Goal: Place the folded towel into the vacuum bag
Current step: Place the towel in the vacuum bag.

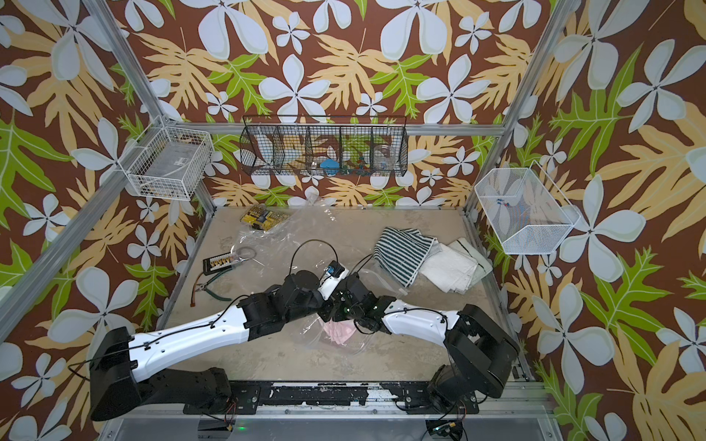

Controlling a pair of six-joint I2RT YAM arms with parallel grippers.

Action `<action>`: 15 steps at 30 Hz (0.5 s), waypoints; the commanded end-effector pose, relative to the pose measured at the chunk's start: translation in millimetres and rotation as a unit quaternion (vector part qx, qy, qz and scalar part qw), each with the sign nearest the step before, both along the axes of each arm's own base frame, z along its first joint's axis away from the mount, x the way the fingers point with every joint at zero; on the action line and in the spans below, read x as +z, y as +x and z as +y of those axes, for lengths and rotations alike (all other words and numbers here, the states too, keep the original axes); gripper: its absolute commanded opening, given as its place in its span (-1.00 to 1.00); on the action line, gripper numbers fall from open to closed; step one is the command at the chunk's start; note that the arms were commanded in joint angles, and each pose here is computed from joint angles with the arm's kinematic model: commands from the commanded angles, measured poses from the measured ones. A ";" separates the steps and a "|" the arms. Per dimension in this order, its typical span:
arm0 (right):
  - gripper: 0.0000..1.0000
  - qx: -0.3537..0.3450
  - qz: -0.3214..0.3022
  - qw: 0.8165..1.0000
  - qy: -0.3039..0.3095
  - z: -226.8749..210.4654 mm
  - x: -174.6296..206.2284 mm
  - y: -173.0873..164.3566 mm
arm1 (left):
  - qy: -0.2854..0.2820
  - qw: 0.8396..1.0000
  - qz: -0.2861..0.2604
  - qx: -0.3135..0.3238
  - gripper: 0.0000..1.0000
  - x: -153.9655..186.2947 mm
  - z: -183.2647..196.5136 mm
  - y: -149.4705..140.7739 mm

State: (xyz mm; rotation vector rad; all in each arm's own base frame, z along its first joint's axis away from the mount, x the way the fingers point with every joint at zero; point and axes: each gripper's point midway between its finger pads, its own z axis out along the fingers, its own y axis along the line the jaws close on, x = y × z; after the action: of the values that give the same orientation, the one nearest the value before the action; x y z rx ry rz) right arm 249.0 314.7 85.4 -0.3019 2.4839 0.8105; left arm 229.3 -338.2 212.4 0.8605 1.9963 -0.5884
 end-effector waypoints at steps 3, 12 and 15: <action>-0.65 -0.001 -0.011 1.000 -0.003 2.3 -10.4 6.5 | -0.028 0.999 -0.024 -0.001 -1.00 16.8 -4.3 1.8; 0.63 0.069 0.016 0.997 -0.032 -11.7 -12.3 -12.0 | -0.008 0.999 -0.026 0.035 -1.00 4.2 10.7 8.2; 0.73 0.063 0.032 0.997 -0.038 -30.1 -11.4 -20.6 | -0.011 0.999 -0.032 0.041 -1.00 6.3 13.8 9.2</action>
State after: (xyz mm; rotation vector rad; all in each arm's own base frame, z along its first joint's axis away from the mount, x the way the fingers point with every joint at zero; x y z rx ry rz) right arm 243.4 301.6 84.2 -0.4305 2.5062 0.8293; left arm 233.6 -325.5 209.7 0.8089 1.9876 -0.5317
